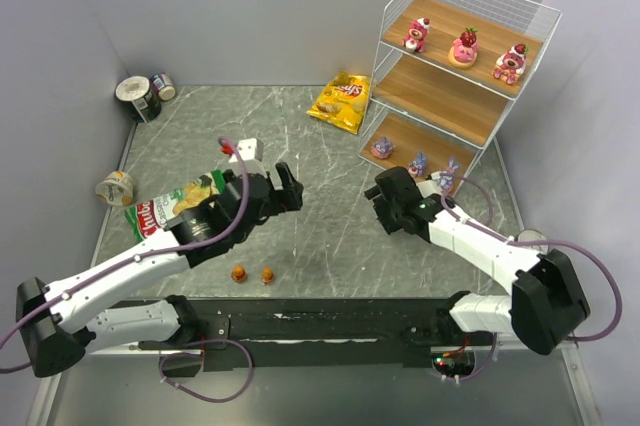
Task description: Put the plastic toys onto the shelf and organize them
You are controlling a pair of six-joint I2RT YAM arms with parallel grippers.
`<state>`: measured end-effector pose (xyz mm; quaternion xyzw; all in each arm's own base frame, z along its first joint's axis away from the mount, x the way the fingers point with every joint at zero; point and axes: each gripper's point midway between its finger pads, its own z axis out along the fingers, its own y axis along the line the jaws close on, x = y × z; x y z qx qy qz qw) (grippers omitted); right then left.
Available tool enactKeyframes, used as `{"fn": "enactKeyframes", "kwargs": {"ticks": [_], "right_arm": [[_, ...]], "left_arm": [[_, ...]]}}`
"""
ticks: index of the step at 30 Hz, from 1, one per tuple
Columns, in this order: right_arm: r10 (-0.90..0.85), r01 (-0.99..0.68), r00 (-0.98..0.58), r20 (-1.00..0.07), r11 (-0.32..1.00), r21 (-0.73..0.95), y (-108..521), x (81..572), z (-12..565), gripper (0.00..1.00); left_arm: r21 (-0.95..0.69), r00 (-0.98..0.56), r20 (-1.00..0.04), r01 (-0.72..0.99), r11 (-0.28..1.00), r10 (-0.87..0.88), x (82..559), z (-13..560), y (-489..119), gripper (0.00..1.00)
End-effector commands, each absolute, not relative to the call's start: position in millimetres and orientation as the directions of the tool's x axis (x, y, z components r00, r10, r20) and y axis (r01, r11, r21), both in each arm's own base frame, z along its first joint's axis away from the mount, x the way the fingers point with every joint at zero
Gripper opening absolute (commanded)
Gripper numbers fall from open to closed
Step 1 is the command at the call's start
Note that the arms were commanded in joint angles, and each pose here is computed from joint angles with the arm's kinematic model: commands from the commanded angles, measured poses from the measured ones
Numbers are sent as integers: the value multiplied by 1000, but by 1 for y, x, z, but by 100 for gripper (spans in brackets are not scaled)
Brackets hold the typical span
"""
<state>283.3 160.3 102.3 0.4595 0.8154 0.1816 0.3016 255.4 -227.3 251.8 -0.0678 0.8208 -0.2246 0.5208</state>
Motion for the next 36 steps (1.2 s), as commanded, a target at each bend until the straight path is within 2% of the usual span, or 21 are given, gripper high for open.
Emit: {"fn": "enactKeyframes", "kwargs": {"ticks": [1, 3, 10, 19, 23, 31, 36], "right_arm": [[960, 757, -193, -202, 276, 592, 147, 302, 85, 73], [971, 773, -142, -192, 230, 591, 130, 308, 79, 70], [977, 762, -94, -193, 196, 617, 84, 319, 70, 65], [974, 771, -101, -201, 204, 603, 80, 335, 58, 63], [983, 787, -64, -175, 157, 597, 82, 343, 50, 62], [977, 794, -23, -213, 147, 589, 75, 360, 40, 62], [981, 794, 12, -196, 109, 598, 71, 362, 33, 62]], "left_arm": [[-433, -501, -815, 191, 881, -291, 253, 228, -239, 96], [-417, -486, -827, 195, 888, -282, 260, 222, -234, 96], [-414, -482, -832, 211, 886, -274, 282, 211, -222, 96], [-422, -495, -824, 215, 881, -274, 302, 201, -206, 96], [-423, -503, -820, 212, 881, -273, 307, 195, -196, 96], [-424, -482, -824, 175, 888, -298, 309, 194, -180, 96], [-425, -479, -823, 165, 890, -304, 311, 192, -177, 96]]}}
